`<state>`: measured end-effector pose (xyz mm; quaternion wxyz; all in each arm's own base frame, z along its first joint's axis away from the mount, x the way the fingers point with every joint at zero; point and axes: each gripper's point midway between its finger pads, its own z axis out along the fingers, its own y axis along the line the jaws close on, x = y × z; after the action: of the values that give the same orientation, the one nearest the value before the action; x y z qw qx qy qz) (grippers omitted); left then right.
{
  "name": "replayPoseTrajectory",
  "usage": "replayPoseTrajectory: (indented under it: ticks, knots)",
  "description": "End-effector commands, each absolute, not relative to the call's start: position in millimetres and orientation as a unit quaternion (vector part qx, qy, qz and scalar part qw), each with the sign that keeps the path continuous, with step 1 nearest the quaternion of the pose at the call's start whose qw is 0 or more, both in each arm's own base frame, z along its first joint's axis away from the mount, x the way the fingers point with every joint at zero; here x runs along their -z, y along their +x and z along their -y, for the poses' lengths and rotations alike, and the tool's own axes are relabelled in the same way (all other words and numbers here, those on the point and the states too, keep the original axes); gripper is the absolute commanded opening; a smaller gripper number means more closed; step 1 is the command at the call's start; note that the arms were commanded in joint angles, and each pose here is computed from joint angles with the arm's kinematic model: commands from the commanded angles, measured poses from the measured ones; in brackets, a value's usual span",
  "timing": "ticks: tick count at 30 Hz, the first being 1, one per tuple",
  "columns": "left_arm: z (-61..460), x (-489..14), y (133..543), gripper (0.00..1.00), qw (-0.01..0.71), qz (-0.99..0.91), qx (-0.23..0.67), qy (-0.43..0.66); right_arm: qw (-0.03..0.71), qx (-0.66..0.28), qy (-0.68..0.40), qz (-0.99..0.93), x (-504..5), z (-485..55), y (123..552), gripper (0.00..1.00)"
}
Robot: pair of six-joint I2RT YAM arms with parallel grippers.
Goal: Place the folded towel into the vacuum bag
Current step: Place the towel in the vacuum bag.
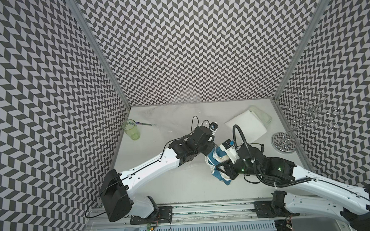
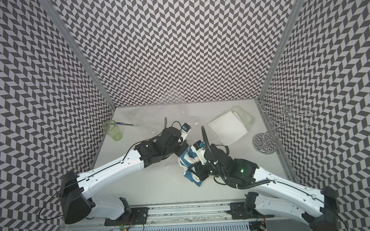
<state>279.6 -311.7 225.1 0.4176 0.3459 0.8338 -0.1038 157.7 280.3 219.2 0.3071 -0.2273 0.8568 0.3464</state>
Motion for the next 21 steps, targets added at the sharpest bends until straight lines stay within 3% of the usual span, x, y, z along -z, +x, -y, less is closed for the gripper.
replayPoseTrajectory:
  ticks: [1,4,8,14,21]
  knots:
    - [323.2,-271.2,279.9,0.00,0.452,-0.820,0.166,0.310,0.376,-0.416,-0.195,-0.804,-253.9,-311.5,179.7,0.07]
    - [324.4,-298.4,281.3,0.00,0.470,-0.811,0.199,0.287,0.395,-0.418,-0.173,-0.800,-227.2,-316.3,191.5,0.07]
    - [328.5,-319.8,276.0,0.00,0.476,-0.797,0.232,0.290,0.406,-0.350,-0.127,-0.835,-170.6,-297.6,216.6,0.05]
    - [323.6,-351.1,276.0,0.00,0.494,-0.779,0.264,0.281,0.273,-0.275,-0.112,-0.915,-78.3,-265.5,228.9,0.05]
    - [335.0,-330.5,265.7,0.00,0.466,-0.778,0.292,0.304,0.257,-0.285,-0.140,-0.913,-96.3,-273.7,227.1,0.07]
